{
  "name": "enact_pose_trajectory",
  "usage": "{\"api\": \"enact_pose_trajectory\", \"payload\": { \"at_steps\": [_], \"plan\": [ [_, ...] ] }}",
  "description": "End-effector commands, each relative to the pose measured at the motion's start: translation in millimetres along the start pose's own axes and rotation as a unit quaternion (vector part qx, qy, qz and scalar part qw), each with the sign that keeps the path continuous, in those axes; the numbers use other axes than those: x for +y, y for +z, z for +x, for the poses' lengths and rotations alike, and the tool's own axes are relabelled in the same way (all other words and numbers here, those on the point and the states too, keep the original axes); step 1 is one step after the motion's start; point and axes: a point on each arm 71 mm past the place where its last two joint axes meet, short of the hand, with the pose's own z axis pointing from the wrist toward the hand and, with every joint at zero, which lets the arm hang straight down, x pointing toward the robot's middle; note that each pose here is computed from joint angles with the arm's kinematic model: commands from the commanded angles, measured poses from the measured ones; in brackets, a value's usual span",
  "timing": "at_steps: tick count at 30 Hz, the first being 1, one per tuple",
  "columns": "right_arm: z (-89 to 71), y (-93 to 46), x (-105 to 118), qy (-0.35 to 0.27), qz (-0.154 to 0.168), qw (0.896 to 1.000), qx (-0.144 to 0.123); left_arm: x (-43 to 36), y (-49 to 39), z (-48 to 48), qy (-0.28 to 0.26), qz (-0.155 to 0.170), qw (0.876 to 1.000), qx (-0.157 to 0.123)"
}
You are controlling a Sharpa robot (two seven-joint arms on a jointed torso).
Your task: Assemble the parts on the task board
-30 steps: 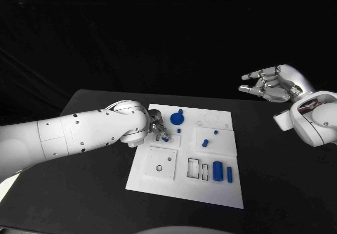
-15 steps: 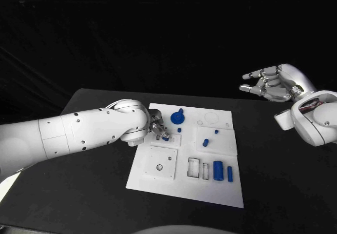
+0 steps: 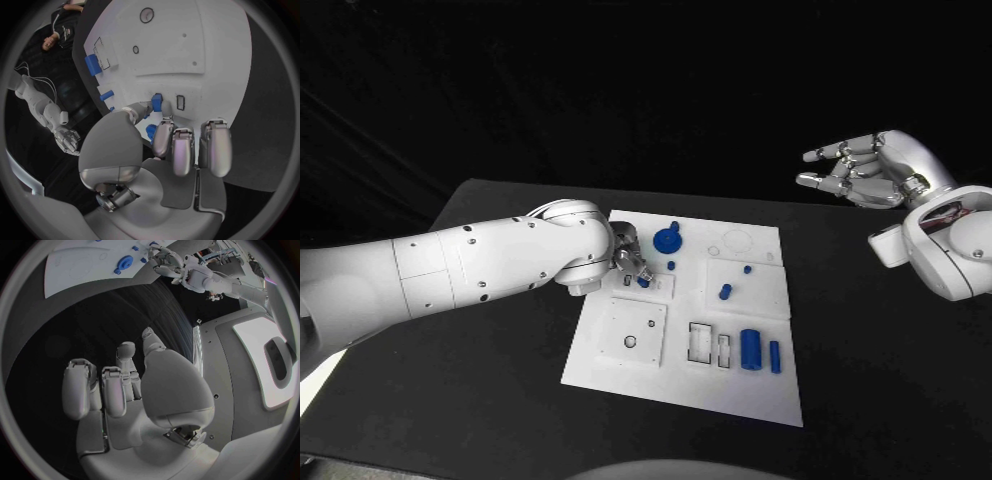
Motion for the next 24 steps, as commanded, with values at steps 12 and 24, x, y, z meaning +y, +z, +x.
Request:
{"api": "enact_pose_trajectory", "payload": {
  "at_steps": [12,24],
  "plan": [
    [-2.3,0.0,-1.9,-0.001,-0.001,1.000,-0.005,-4.9,3.9,3.9,0.027,0.000,0.999,0.021],
    [-7.5,-1.1,-6.2,-0.005,0.005,1.000,-0.014,-3.5,5.8,1.7,0.037,-0.004,0.999,0.013]
  ]
}}
